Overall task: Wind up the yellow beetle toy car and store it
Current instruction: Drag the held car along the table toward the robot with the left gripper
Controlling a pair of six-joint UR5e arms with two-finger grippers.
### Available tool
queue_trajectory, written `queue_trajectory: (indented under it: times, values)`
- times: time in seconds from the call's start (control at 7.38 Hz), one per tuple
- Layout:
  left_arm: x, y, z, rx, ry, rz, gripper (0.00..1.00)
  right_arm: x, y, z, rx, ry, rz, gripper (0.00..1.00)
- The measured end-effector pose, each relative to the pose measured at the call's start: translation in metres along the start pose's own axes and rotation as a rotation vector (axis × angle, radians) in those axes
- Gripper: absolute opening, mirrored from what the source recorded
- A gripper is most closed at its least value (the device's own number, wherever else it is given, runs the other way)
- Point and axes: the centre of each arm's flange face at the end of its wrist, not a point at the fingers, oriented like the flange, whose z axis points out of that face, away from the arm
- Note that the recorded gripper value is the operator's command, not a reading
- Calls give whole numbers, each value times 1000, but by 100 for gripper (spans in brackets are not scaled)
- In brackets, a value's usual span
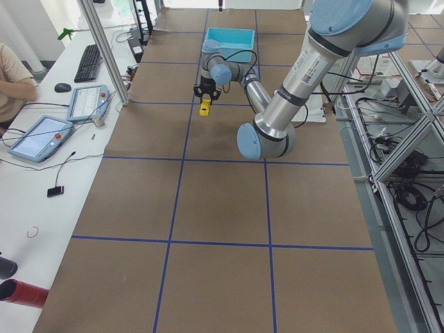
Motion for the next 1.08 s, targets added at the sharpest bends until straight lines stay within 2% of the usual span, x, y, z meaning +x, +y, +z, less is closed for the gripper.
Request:
queue_trajectory:
  times: [0.27,0.68,1.08]
  values:
    - [33,60,3,1,27,-60,12,0,1,0,-2,-1,2,99]
    - [70,138,25,30,23,-13,12,0,1,0,-3,-2,3,99]
    - [81,163,51,57,38,60,12,0,1,1,-7,-14,4,99]
